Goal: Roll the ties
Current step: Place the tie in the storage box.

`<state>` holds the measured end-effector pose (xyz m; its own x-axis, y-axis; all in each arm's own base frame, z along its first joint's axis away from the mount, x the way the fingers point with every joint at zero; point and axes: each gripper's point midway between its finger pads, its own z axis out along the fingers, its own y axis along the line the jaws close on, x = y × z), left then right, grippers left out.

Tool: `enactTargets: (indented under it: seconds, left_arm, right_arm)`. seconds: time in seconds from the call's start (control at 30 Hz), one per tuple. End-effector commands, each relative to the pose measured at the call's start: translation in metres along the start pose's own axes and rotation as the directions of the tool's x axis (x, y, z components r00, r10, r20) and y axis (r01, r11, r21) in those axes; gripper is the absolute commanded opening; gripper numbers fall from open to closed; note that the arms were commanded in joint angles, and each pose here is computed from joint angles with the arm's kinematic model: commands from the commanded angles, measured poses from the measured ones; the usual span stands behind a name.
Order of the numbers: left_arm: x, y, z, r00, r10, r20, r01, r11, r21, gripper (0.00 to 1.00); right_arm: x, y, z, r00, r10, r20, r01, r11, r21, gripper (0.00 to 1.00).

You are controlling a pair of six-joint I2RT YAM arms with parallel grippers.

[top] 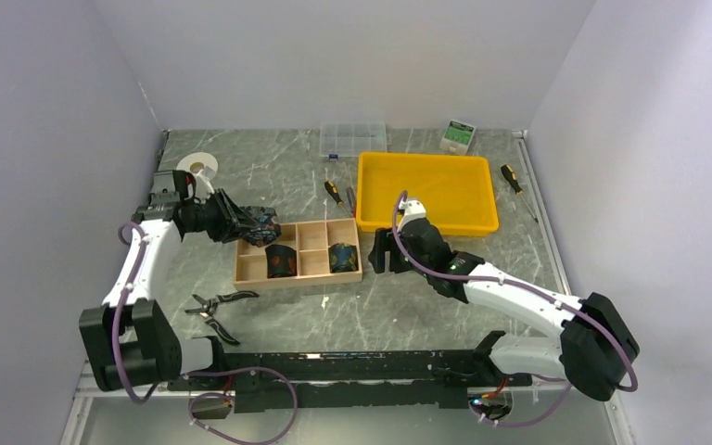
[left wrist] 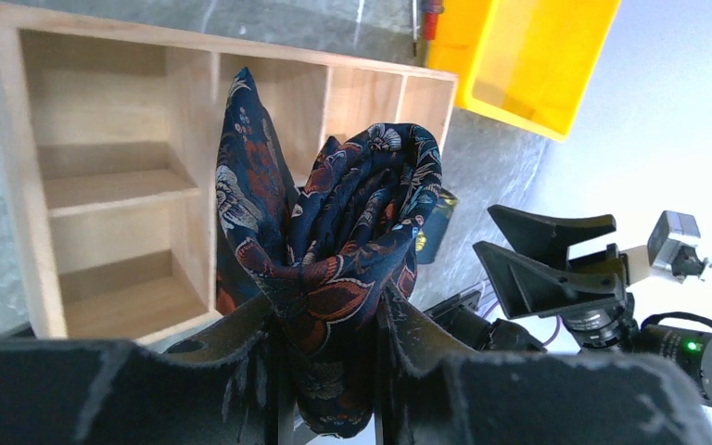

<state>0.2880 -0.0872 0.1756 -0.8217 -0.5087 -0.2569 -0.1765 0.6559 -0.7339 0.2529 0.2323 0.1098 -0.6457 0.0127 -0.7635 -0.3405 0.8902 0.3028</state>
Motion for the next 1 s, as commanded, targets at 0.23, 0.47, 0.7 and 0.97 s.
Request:
enactTargets:
  seconds: [0.23,0.47,0.7,0.97]
  left_arm:
    - [-0.027,0.006,0.005,0.985,0.169,-0.032,-0.167,0.985,0.048,0.03]
    - [-0.035,0.028,0.025,0.981,0.155,-0.118,-0.156,0.988,0.003,0.03]
    - [-0.031,0.026,0.035,0.975,0.137,-0.173,-0.127,0.990,0.069,0.03]
    - [-0.040,-0.042,-0.001,0.983,0.179,-0.049,-0.161,0.952,0.259,0.03]
  right_arm:
    - [0.000,0.021,-0.010,0.997,0.069,0.046,-0.062,0.988,-0.138,0.73]
    - [0.001,0.023,-0.022,0.994,0.083,0.067,-0.070,0.982,-0.174,0.73]
    - [0.000,0.021,-0.027,0.992,0.088,0.086,-0.072,0.982,-0.176,0.73]
    - [-0.001,0.021,-0.029,0.991,0.092,0.095,-0.073,0.980,-0.183,0.73]
